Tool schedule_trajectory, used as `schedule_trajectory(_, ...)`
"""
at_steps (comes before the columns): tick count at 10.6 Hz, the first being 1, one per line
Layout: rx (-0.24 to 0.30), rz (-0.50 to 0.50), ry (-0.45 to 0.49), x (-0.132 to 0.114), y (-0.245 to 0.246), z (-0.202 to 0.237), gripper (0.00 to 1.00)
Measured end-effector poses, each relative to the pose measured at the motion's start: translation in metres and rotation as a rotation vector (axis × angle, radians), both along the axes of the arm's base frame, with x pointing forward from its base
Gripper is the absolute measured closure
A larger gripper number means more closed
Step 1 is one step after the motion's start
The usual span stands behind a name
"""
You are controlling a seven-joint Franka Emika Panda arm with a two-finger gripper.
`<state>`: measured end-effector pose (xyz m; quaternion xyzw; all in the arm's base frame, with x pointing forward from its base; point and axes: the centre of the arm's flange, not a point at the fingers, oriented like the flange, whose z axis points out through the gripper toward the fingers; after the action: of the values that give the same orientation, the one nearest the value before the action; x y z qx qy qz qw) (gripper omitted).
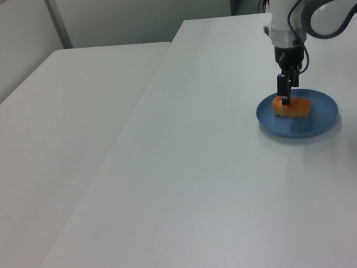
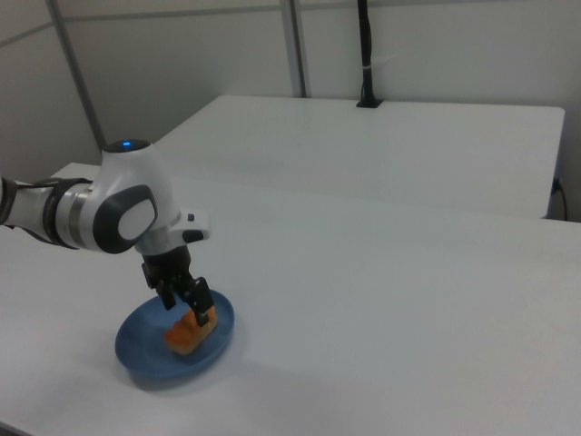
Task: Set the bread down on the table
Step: 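Close the gripper around the orange bread roll on the plate, then lift the bread roll up off the blue plate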
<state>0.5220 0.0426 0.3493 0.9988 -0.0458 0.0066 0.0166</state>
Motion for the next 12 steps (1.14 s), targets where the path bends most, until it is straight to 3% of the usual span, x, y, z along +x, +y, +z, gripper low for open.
schedule_trajectory(2,0.001,0.002,0.019,0.002,0.001,-0.019,0.04)
schedule_trajectory(4,0.001,0.002,0.032,0.002,0.001,-0.03,0.13)
schedule_trajectory(5,0.0,0.002,0.035,0.002,0.001,-0.032,0.23)
schedule_trajectory(7,0.001,0.002,0.036,0.003,0.001,-0.032,0.55)
schedule_trajectory(10,0.001,0.002,0.03,0.003,0.001,-0.03,0.67)
schedule_trajectory(12,0.0,0.002,0.033,0.004,0.001,-0.025,0.67)
